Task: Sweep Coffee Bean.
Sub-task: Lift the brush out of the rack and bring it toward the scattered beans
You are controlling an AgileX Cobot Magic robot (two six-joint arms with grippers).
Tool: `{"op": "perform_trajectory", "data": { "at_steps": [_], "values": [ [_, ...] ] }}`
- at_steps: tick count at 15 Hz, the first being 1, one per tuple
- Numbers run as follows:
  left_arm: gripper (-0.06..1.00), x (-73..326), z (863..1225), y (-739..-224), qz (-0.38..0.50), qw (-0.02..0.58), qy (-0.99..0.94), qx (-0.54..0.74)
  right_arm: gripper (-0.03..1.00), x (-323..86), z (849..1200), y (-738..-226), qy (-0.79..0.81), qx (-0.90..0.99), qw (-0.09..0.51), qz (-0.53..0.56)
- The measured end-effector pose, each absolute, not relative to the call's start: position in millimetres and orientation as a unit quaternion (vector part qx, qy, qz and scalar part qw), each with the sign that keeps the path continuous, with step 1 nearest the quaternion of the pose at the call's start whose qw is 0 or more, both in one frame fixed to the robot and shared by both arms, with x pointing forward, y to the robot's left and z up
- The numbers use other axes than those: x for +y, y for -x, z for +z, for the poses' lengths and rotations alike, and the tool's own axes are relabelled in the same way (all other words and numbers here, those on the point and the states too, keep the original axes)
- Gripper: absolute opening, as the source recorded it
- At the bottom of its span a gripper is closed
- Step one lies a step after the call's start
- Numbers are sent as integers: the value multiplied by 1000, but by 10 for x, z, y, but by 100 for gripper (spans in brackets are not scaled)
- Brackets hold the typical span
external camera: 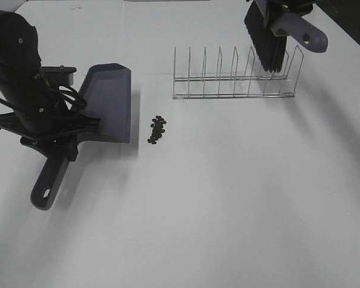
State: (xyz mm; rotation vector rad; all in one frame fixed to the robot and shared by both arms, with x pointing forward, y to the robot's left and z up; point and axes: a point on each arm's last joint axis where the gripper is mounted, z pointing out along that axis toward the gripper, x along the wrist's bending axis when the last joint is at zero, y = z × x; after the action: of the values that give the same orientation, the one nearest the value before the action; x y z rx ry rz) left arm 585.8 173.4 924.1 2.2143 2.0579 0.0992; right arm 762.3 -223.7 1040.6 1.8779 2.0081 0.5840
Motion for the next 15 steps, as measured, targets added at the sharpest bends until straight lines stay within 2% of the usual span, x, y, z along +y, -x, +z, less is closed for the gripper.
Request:
{"op": "perform_trajectory", "data": {
  "at_steps": [5,6,11,15],
  "values": [
    [34,1737,9303,-5848,35,63,-732,677,32,-1992,11038,-7272,-637,710,174,246],
    [34,1754,9355,-5790,22,45,-727,684,32,-1835,11091,-7081,-626,726,160,235],
    [34,1826,9181,-5596,-3,-5,-712,702,32,-1638,10886,-6717,-616,759,109,179],
    [34,1644,9043,-5551,7,17,-727,687,32,-1564,10520,-6610,-616,774,72,132]
  ]
}}
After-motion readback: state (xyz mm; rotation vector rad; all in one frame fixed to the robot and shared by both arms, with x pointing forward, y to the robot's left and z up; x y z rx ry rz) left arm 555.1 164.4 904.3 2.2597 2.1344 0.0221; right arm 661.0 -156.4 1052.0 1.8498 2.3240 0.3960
